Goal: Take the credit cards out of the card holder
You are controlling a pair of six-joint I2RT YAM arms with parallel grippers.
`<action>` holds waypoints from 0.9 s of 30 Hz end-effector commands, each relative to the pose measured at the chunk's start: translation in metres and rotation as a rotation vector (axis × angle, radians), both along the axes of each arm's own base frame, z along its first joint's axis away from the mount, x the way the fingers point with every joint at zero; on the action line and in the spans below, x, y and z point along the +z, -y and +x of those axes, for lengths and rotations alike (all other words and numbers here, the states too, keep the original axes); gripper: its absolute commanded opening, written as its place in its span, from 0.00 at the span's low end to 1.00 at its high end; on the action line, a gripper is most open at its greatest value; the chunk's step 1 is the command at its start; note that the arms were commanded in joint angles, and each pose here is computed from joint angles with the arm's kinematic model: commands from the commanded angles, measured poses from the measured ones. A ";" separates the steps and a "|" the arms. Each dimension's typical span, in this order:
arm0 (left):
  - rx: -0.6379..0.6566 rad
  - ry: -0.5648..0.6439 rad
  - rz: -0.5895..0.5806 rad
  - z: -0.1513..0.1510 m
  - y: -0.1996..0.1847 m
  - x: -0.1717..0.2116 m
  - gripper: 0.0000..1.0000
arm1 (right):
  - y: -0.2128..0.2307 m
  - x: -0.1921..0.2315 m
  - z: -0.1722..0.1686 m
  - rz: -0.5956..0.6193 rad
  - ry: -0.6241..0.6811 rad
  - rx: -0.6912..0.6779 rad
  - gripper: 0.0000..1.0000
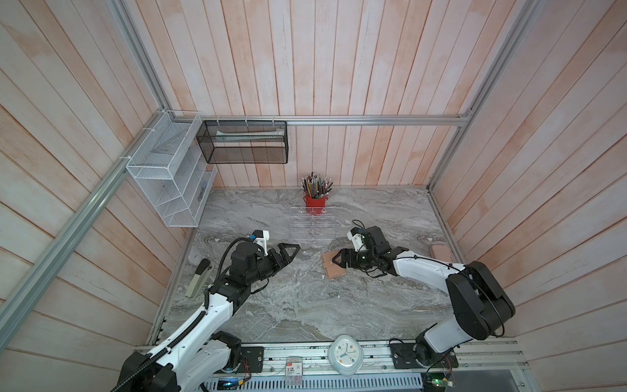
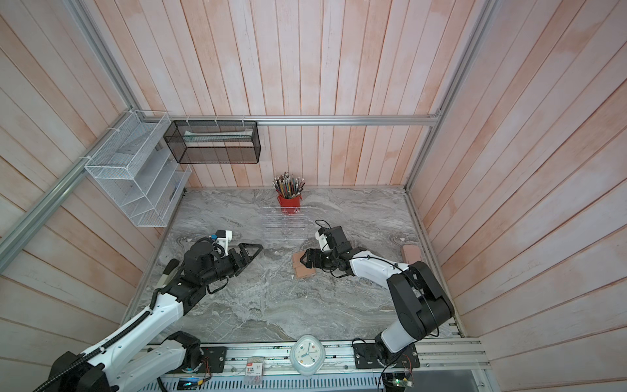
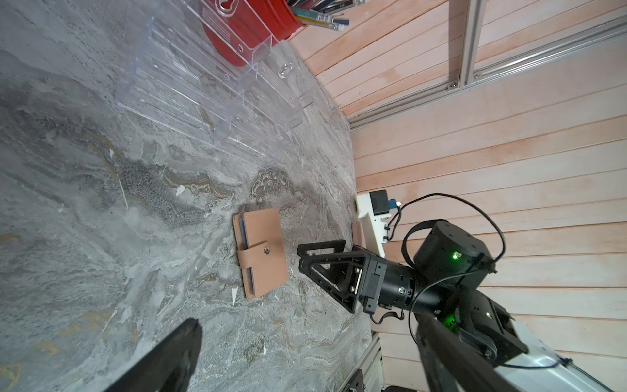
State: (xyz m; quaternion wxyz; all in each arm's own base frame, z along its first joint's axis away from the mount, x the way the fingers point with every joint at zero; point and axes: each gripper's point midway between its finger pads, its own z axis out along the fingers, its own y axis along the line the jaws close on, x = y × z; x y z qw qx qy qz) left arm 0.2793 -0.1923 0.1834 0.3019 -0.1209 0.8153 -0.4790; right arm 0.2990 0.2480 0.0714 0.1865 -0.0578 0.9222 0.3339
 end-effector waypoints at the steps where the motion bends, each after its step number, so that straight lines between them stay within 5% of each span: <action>1: -0.041 0.016 -0.024 0.002 0.011 0.009 1.00 | -0.002 0.000 -0.004 0.066 -0.015 0.061 0.76; 17: -0.097 -0.047 0.000 0.013 0.030 0.001 1.00 | -0.001 -0.032 -0.005 0.191 -0.120 0.134 0.57; 27: -0.129 -0.138 -0.092 0.030 0.065 -0.011 1.00 | -0.006 -0.043 -0.001 0.257 -0.189 0.125 0.45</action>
